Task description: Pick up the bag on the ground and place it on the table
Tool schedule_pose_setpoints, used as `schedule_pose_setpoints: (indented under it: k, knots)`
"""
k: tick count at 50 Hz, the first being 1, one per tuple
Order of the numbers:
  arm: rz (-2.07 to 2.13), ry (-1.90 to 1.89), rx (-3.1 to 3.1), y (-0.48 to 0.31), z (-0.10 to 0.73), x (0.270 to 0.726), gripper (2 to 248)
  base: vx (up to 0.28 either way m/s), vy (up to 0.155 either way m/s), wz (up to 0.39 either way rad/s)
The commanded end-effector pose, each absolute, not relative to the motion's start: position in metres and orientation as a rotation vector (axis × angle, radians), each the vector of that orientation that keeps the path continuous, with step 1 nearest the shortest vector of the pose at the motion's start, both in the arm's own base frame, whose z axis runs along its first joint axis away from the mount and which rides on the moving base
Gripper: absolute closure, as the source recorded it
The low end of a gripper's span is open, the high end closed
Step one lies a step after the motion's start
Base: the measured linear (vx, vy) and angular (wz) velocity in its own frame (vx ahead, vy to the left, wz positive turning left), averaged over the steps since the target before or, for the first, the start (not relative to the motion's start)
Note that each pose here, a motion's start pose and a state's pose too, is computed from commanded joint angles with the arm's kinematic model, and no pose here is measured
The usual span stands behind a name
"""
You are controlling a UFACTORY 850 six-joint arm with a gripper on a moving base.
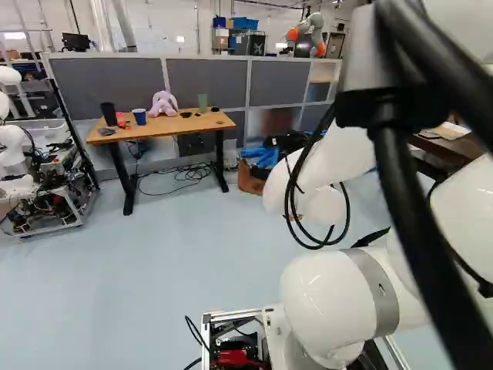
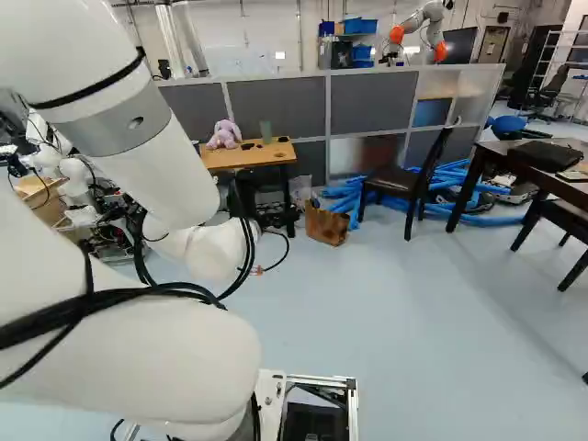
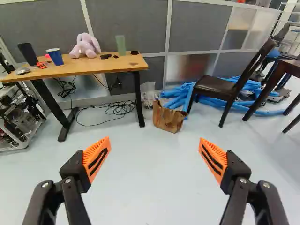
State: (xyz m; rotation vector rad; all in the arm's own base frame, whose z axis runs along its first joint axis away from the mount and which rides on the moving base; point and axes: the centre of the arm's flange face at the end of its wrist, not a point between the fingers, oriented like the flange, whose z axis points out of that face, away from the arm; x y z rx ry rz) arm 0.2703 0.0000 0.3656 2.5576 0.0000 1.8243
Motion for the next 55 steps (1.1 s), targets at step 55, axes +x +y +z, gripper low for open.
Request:
schedule_pose_setpoints:
  k: [55]
  knots:
    - [1.824, 0.000, 2.558, 0.0000, 0.3656, 0.2703, 3, 0.152, -0.013, -0.010]
